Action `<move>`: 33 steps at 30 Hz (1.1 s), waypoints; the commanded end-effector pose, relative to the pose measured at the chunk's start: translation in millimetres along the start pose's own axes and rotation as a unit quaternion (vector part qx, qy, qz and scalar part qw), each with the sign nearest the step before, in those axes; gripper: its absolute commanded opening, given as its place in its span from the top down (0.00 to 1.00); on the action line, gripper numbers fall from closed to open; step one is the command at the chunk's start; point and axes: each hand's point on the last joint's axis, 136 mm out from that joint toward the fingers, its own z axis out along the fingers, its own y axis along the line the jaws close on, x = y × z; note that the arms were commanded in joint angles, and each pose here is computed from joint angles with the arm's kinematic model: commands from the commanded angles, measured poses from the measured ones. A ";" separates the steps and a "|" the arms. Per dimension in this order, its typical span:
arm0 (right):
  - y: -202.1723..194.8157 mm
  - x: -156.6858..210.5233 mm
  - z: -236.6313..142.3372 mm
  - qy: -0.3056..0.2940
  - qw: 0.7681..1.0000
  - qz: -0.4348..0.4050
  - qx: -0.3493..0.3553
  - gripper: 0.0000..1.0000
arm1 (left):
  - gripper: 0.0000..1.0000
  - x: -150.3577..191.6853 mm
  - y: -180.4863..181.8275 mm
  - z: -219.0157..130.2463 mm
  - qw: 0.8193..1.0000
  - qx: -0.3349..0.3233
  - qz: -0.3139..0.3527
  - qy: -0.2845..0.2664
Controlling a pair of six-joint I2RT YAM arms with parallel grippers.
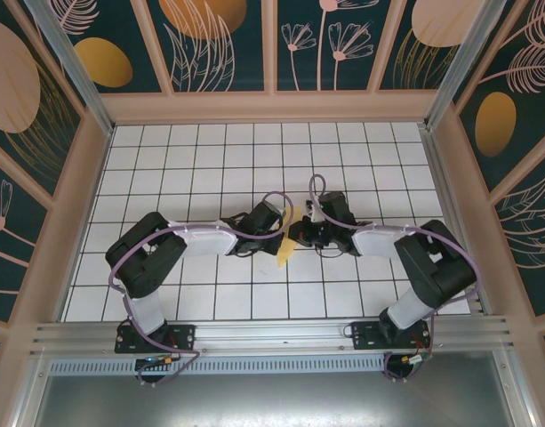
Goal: Fold a paper plane with a square sheet of paper (pick it up from the middle)
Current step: Third fold the triangle at the center of the table.
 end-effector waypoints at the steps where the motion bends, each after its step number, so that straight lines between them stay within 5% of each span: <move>1: -22.2 -2.5 9.1 0.005 1.000 0.011 0.020 1.00 | 1.00 14.5 11.2 7.4 0.999 -0.025 0.008 0.028; 6: -50.4 3.9 17.7 0.007 0.998 0.040 0.056 1.00 | 1.00 15.1 11.7 8.5 0.999 -0.026 0.008 0.030; 16: -7.1 -28.6 -9.7 -0.031 0.999 0.005 -0.005 1.00 | 1.00 16.3 13.0 8.4 0.999 -0.030 0.012 0.032; 28: -60.7 -20.4 8.0 -0.011 0.998 0.045 0.047 1.00 | 1.00 16.5 13.2 7.5 0.999 -0.030 0.012 0.032; 33: -31.5 -36.7 -3.8 -0.025 0.999 0.021 0.016 1.00 | 1.00 18.2 13.9 7.9 0.999 -0.031 0.012 0.034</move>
